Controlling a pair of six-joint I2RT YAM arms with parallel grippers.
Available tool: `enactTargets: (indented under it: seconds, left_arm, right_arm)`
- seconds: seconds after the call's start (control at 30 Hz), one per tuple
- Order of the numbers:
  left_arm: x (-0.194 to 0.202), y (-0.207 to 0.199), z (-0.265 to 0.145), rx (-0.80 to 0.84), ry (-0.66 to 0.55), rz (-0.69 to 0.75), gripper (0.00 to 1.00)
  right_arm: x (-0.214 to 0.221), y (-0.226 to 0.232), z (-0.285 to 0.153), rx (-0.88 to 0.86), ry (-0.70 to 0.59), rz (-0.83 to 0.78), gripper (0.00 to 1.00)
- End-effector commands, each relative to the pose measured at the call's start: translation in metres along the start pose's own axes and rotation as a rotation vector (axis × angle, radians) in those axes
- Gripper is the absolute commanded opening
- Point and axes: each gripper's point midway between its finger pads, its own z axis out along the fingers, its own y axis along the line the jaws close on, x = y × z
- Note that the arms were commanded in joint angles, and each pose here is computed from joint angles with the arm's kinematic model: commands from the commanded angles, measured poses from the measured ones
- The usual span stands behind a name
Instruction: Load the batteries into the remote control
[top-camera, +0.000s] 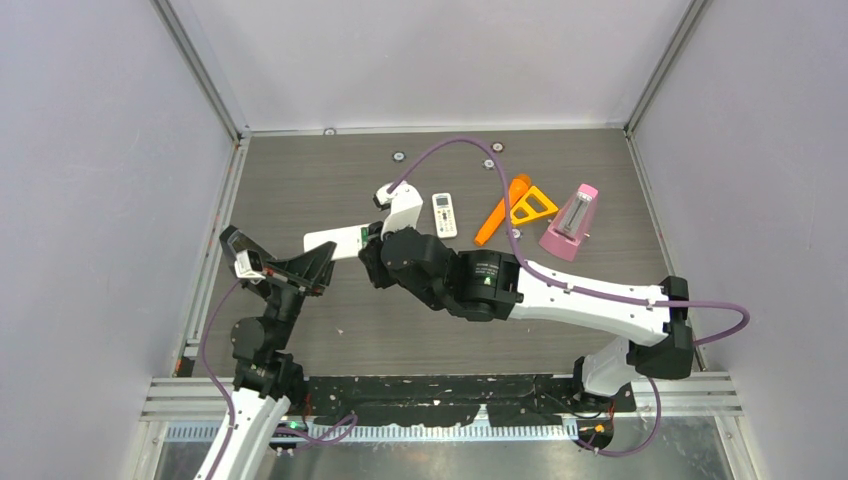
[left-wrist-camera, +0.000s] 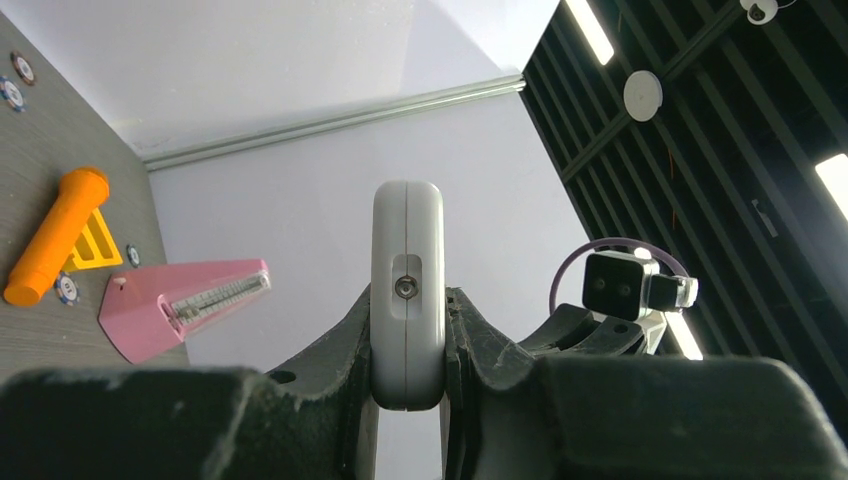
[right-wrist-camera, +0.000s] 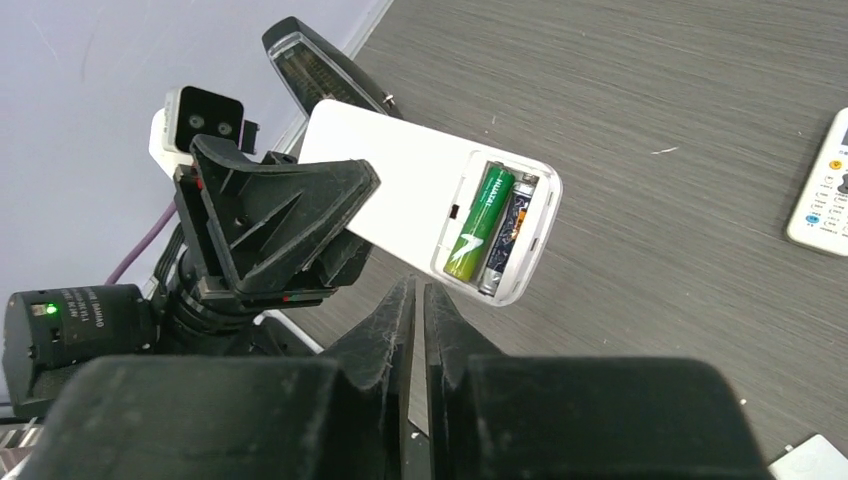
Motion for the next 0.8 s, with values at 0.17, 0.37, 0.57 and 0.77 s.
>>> enactTargets:
  seconds: [0.17,0.37,0.57,0.77]
  left_arm:
    - [0.003,-0.028,-0.001,0.080,0.012,0.032,0.00]
    - [0.004,-0.025,-0.001,0.074,0.019,0.041,0.00]
    - [0.006,-0.014,-0.002,0.033,0.032,0.133,0.00]
    - [0.013,-0.002,-0.004,0.000,0.082,0.325,0.00]
  right_arm:
    - [0.007,-0.009,0.017,0.040,0.029,-0.002,0.10]
    - [0.002,-0.016,0.025,0.058,-0.005,0.021,0.05]
    - [-0.017,-0.017,0.010,0.003,-0.068,0.091,0.05]
    - [-0.025,-0.032,-0.010,-0.025,-0.100,0.169,0.08]
